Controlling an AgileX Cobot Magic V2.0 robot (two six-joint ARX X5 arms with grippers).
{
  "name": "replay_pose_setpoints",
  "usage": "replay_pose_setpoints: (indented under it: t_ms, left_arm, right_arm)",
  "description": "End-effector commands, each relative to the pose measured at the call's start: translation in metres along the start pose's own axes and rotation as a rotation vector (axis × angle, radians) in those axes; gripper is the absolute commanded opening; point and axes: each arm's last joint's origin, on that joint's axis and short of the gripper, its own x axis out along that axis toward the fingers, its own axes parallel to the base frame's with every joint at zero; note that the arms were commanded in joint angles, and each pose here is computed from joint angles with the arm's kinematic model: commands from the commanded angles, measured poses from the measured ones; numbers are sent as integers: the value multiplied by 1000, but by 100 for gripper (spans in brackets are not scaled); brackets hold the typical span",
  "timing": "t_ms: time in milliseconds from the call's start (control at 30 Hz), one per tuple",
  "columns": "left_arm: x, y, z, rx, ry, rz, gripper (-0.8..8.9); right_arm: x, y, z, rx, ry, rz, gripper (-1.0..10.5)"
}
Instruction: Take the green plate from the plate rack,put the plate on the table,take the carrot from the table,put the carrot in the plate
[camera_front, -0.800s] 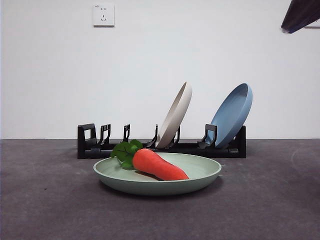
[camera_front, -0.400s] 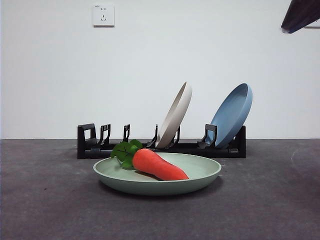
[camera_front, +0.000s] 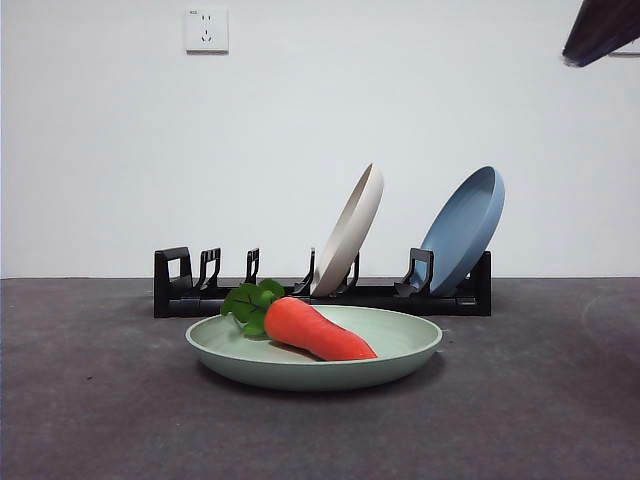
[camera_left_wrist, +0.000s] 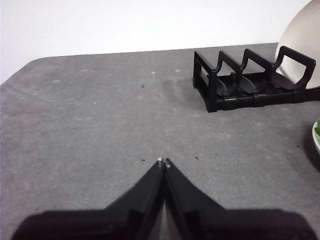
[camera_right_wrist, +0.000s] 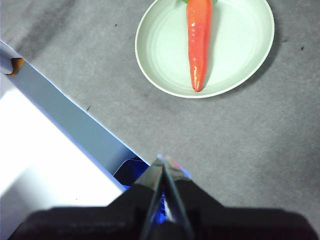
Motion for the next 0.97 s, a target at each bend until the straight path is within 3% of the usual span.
replay_pose_setpoints:
  t_ms: [33,500,567,633,800,967]
  left_arm:
    - [1,0,-4,-10,8,6,-3]
    - [1,0,-4,-10,8,6,-3]
    - [1,0,-4,-10,8,6,-3]
    - [1,0,-4,-10,8,6,-3]
    - [1,0,-4,-10,8,6,-3]
    - [1,0,-4,-10,8,6,-3]
  right_arm:
    - [1,0,-1,4,1,-2,1]
    - [1,0,-1,-1,0,-2,1]
    - [-5,-3,-1,-73,-48,-52,1]
    - [-14,-10,-1,-82,-114,-124,1]
    - [-31,-29,-11,0,-379,-232,1]
    - [-27,-50,-45,54,-591,-391,1]
